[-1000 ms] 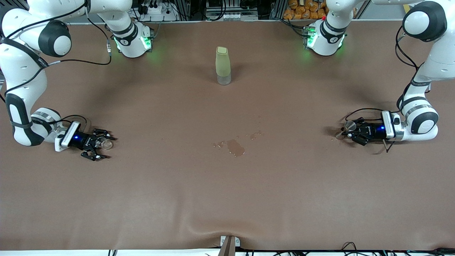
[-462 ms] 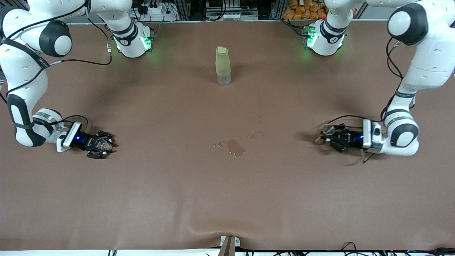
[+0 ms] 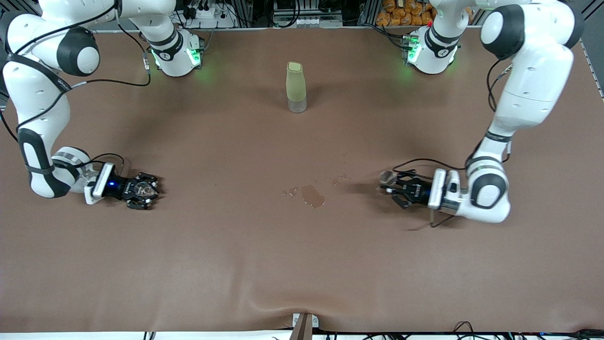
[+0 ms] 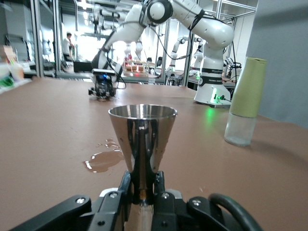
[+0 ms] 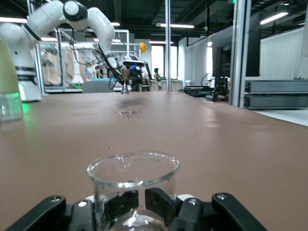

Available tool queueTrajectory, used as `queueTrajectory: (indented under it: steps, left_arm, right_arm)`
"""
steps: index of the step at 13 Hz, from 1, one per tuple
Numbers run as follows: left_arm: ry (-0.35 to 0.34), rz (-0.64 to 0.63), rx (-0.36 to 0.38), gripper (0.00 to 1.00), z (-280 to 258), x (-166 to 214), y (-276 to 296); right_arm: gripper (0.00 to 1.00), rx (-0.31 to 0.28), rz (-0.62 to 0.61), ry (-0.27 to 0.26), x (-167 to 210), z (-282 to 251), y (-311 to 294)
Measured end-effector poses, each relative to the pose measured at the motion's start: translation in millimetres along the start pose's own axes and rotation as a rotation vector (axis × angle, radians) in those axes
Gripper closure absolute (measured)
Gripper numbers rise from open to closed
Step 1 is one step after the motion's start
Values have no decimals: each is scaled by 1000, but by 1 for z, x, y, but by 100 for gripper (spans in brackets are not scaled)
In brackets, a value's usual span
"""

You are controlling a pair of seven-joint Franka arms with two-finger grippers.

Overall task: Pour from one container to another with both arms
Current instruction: 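Lift the jigger with the left gripper while the right gripper brings the beaker over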

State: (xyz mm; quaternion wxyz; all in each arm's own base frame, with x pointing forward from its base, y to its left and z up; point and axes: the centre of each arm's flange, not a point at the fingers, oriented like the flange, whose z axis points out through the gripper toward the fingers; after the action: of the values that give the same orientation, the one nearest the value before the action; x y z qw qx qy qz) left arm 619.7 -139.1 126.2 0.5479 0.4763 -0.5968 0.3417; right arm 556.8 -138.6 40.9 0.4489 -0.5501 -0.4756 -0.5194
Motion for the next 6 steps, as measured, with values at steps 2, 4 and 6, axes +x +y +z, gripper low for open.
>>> queueTrajectory:
  steps: [2,4,6]
  left_arm:
    - [9,-11,24,79,30,15,-16]
    - [61,-11,55,79,68,32,-29]
    - [62,-14,91,79,113,41,-38]
  right_arm:
    - [85,44,13,21,19,24,9]
    - [85,71,41,25,51,37,23]
    - [85,94,80,24,94,46,38]
